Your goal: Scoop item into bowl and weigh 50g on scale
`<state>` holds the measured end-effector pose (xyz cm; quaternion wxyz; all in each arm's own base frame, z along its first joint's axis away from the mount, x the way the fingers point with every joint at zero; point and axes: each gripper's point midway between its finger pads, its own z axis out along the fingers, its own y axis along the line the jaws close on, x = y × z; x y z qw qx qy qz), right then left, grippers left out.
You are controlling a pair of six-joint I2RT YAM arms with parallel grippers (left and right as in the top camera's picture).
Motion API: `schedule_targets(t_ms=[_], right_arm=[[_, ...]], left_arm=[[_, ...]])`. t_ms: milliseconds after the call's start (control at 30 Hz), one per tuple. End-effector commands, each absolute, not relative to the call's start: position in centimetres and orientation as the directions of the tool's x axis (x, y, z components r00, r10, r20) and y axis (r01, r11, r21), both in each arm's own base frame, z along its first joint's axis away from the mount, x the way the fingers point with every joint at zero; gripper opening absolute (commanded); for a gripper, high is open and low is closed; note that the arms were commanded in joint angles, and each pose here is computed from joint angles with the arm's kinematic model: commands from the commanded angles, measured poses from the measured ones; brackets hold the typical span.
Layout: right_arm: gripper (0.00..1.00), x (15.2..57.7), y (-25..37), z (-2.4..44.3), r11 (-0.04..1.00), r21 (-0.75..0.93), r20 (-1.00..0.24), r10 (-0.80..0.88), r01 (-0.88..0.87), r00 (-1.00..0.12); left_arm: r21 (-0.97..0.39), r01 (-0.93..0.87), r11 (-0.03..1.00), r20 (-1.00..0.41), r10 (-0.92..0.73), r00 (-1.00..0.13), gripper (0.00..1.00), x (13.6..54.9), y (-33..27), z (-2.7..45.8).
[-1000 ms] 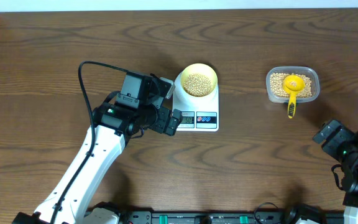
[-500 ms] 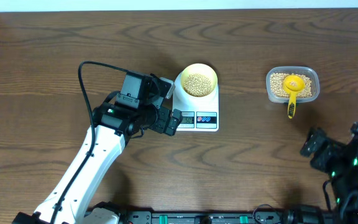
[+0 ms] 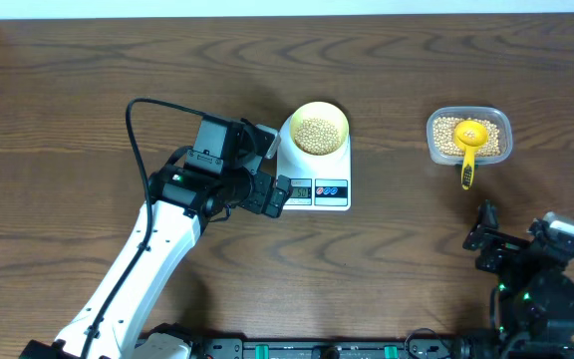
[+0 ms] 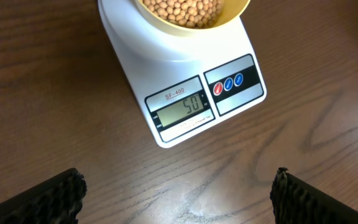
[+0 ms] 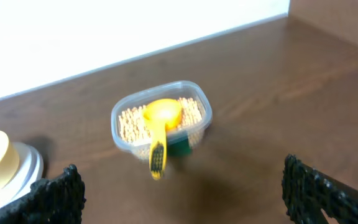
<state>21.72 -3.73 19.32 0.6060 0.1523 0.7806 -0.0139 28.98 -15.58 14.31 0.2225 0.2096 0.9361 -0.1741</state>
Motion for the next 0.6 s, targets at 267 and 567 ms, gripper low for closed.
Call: schedule_targets(t_ms=[267, 567], right_arm=[[0.99, 23.5, -3.4, 16.3, 0.981, 0.024, -0.990, 0.051, 0.194, -0.133], [0.99, 24.4, -3.3, 17.1, 0.983, -0.049, -0.999, -0.046, 0.179, -0.025]], left_arm=[[-0.229, 0.483, 0.845, -0.492, 0.327, -0.807, 0.97, 29.1, -15.7, 14.3], [-0.229, 0.483, 0.845, -0.492, 0.327, -0.807, 0.97, 29.1, -15.7, 14.3]])
